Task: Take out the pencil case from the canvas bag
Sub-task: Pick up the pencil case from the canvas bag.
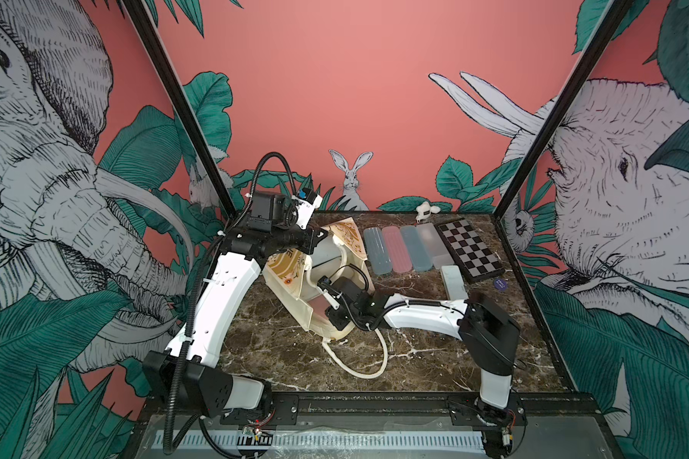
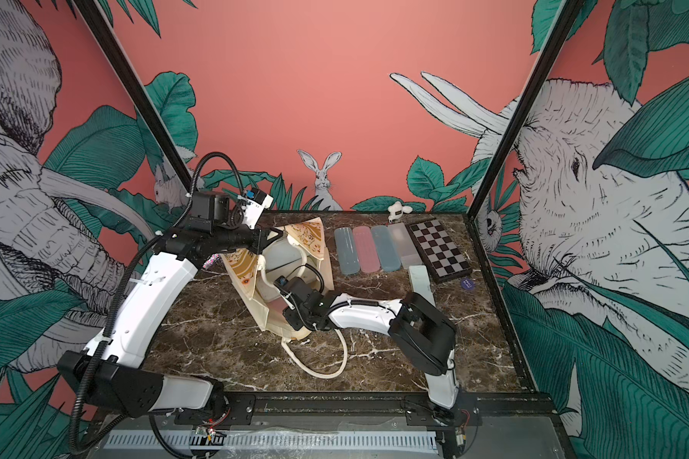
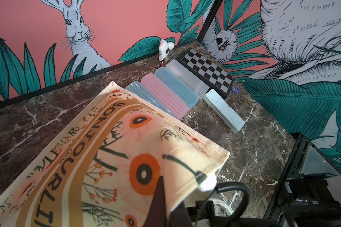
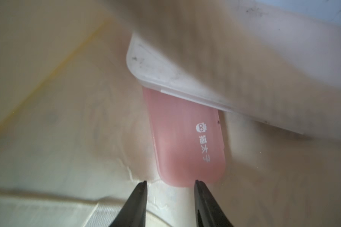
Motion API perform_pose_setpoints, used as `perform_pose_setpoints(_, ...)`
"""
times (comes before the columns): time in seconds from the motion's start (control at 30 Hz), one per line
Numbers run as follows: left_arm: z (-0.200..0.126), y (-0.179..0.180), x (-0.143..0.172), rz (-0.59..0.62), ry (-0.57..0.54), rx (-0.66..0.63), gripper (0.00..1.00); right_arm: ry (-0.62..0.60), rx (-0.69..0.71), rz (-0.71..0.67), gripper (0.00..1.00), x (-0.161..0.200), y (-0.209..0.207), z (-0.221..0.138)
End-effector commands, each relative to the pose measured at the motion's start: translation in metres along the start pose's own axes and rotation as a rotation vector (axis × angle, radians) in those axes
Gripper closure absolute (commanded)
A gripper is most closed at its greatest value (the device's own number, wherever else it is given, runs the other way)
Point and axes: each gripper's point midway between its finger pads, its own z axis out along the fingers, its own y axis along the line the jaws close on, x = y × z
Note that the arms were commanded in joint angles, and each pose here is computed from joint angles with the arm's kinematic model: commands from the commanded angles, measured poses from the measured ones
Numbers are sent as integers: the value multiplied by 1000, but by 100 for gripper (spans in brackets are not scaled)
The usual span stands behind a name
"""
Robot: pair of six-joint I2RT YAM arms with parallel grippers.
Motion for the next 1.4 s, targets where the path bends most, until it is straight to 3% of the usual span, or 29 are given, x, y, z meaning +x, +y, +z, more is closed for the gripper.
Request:
perform_pose_setpoints(0.0,-26,-33,-21,93,-101,95,100,-3,56,-2,49,-12,-8,7)
perform_pose_setpoints(0.27,-30,-39,-15,115,-98,111,100,74,48,-24,15,-2,-6,28)
perform_pose_setpoints(0.47,-29,-38,-13,117,-91,107,100,121,11,-8,2,6,1,36)
perform_pose_setpoints(0.8,-30,-36,-14,122,-95,93,100,244,79,13,2,29,-9,52)
perform_pose_setpoints(1.0,-30,-33,-13,119,-88,72,100,259,113,22,11,33,-15,50)
perform_pose_setpoints(1.37,-25,-19,-16,96,-87,11,100,211,90,69,21,8,-11,6)
